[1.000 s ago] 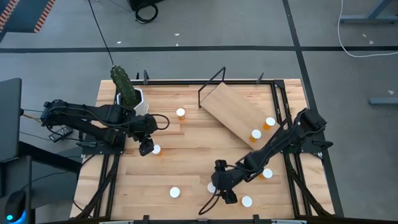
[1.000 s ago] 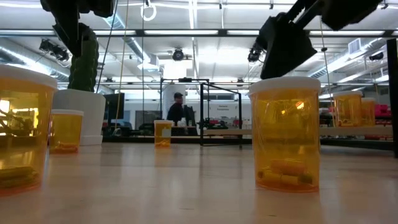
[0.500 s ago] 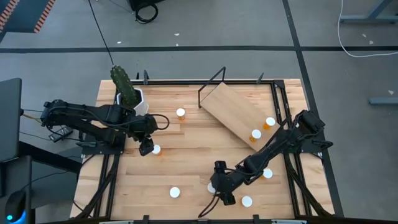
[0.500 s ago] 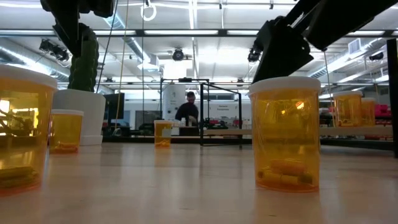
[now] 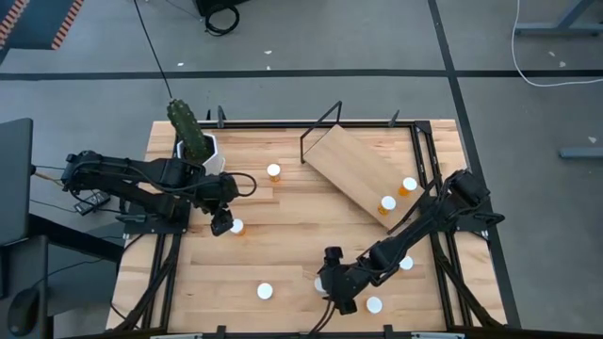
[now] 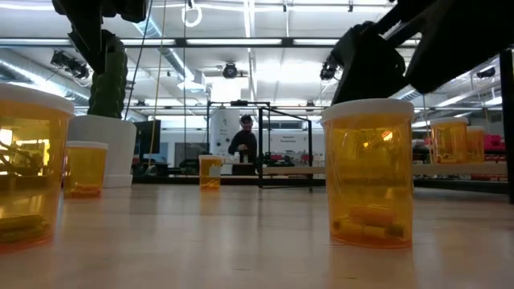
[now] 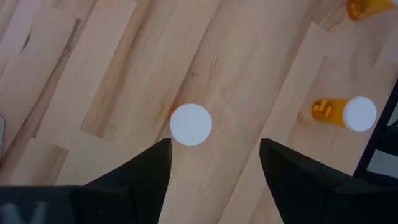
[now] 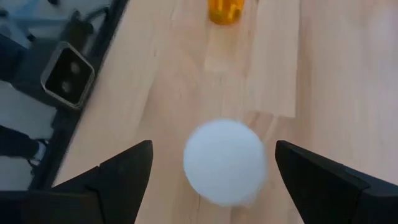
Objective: Pick and place medicine bottles onto shelf by color
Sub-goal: Put the orange pill bottle to the middle right on the shelf
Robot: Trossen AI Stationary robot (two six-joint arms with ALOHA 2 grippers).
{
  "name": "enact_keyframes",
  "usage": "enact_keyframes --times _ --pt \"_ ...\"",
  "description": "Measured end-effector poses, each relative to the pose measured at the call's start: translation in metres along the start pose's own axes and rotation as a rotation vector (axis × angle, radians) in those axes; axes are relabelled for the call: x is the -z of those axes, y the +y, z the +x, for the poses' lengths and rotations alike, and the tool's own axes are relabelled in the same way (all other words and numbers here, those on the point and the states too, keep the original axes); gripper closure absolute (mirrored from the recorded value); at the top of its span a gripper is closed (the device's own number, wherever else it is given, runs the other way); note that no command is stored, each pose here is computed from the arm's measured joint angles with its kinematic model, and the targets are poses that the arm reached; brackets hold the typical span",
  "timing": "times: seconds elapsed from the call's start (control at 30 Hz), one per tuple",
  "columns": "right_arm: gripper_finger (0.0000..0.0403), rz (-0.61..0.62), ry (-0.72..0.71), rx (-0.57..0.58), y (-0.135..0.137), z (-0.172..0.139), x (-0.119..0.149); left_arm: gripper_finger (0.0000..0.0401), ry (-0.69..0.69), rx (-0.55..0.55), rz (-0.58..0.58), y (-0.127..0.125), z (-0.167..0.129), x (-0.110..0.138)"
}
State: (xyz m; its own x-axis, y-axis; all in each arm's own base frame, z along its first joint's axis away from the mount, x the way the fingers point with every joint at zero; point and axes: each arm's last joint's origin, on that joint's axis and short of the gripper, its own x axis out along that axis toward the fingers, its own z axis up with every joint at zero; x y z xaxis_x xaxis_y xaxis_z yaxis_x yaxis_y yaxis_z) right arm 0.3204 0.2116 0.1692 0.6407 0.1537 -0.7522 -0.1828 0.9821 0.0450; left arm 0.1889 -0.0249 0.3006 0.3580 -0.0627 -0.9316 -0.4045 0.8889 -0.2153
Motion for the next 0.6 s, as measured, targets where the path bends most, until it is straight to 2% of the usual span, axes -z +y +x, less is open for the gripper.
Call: enact_keyframes --times 0.37,0.6 --pt "0.0057 0.033 0.031 0.007 0.0002 0.0105 0.0064 0.015 -0.013 0.009 -0.005 -0.0008 0.0001 -0.0013" --pt "0.0087 0.042 0.015 0.035 -0.0009 0.0079 0.0047 0.0155 -0.018 0.013 -0.005 -0.0012 0.0002 -0.0018"
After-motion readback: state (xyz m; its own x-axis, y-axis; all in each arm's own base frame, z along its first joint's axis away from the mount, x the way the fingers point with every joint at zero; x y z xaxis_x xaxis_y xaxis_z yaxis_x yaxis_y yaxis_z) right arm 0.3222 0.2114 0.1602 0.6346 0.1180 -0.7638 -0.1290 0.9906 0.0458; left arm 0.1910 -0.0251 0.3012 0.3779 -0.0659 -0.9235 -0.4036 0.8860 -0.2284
